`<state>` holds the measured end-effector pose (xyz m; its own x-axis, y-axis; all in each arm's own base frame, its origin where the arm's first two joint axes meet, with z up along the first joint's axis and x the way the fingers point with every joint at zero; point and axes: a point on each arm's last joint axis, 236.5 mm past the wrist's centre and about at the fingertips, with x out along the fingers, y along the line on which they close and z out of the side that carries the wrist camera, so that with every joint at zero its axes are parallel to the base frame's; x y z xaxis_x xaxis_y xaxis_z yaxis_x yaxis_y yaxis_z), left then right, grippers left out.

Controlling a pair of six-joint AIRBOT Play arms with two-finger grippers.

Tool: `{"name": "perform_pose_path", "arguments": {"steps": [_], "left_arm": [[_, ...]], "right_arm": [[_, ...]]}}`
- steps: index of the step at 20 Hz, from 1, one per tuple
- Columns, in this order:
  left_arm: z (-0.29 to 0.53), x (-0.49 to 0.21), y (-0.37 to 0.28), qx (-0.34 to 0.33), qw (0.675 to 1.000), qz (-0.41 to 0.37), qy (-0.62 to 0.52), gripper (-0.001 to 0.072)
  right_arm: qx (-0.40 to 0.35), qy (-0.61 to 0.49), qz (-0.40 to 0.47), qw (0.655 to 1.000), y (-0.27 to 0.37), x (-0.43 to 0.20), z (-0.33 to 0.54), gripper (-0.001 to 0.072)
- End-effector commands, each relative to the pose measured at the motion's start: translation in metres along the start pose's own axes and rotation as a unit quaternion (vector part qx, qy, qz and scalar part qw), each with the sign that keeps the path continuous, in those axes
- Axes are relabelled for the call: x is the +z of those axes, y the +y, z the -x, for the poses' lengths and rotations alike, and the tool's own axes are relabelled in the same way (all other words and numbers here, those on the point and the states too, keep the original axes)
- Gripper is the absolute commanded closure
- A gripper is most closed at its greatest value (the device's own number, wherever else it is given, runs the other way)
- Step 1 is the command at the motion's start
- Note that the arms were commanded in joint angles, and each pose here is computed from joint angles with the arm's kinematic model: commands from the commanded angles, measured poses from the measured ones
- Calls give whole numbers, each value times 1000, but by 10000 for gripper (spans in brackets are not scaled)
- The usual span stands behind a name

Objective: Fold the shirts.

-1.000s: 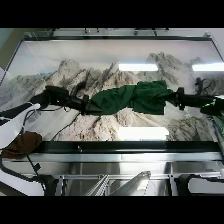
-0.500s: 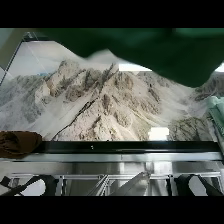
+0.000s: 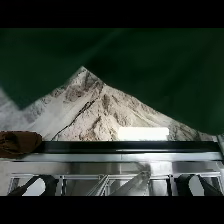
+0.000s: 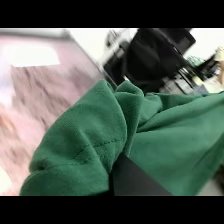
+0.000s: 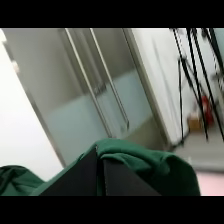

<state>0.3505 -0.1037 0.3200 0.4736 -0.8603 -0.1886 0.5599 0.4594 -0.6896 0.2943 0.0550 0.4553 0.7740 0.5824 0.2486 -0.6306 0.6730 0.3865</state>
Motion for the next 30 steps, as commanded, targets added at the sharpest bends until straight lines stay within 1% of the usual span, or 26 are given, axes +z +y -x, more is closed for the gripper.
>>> {"name": "perform_pose_path", "arguments": {"steps": [1,4,5,6,7,8,9,11,14,17,18,20,21,25,27,28,29,30], "left_arm": [[-71,-103,79,-3,980,139,142,675],[-121,-172,143,12,953,214,215,674],[-132,-188,162,16,944,239,226,637],[-140,-199,181,20,935,265,233,394],[-144,-208,198,21,927,287,240,110],[-146,-212,212,20,917,314,245,-11],[-143,-210,221,10,911,330,247,-11],[-131,-200,229,-12,902,348,257,-10],[-107,-178,239,-19,902,351,251,-10],[-88,-182,238,-13,898,368,242,-8],[-81,-193,240,0,893,376,248,-8],[-67,-224,248,36,878,393,271,-7],[-62,-242,250,55,869,402,282,-7],[-72,-299,256,96,844,445,285,-6],[-84,-322,265,129,840,446,281,-6],[-90,-327,272,146,842,441,274,23],[-97,-326,276,155,847,435,265,125],[-104,-322,279,161,852,428,257,129]], "right_arm": [[-62,165,-73,982,-69,-113,-18,685],[-124,274,-178,937,-144,-257,-30,685],[-162,298,-212,916,-175,-308,-26,685],[-194,317,-242,896,-201,-350,-19,685],[-213,341,-266,876,-221,-386,-9,685],[-216,362,-285,861,-232,-411,-3,686],[-219,369,-304,850,-242,-427,2,686],[-227,351,-332,845,-259,-433,5,686],[-240,310,-345,853,-280,-414,9,685],[-258,289,-349,853,-298,-401,22,686],[-253,278,-355,856,-297,-392,21,686],[-194,251,-362,876,-274,-364,7,686],[-184,245,-360,881,-267,-355,3,685],[-181,244,-363,881,-263,-352,2,685],[-174,249,-364,880,-258,-354,0,685],[-171,252,-364,880,-255,-355,-2,685],[-168,255,-364,880,-253,-357,-4,685],[-165,257,-363,880,-250,-358,-5,686]]}}
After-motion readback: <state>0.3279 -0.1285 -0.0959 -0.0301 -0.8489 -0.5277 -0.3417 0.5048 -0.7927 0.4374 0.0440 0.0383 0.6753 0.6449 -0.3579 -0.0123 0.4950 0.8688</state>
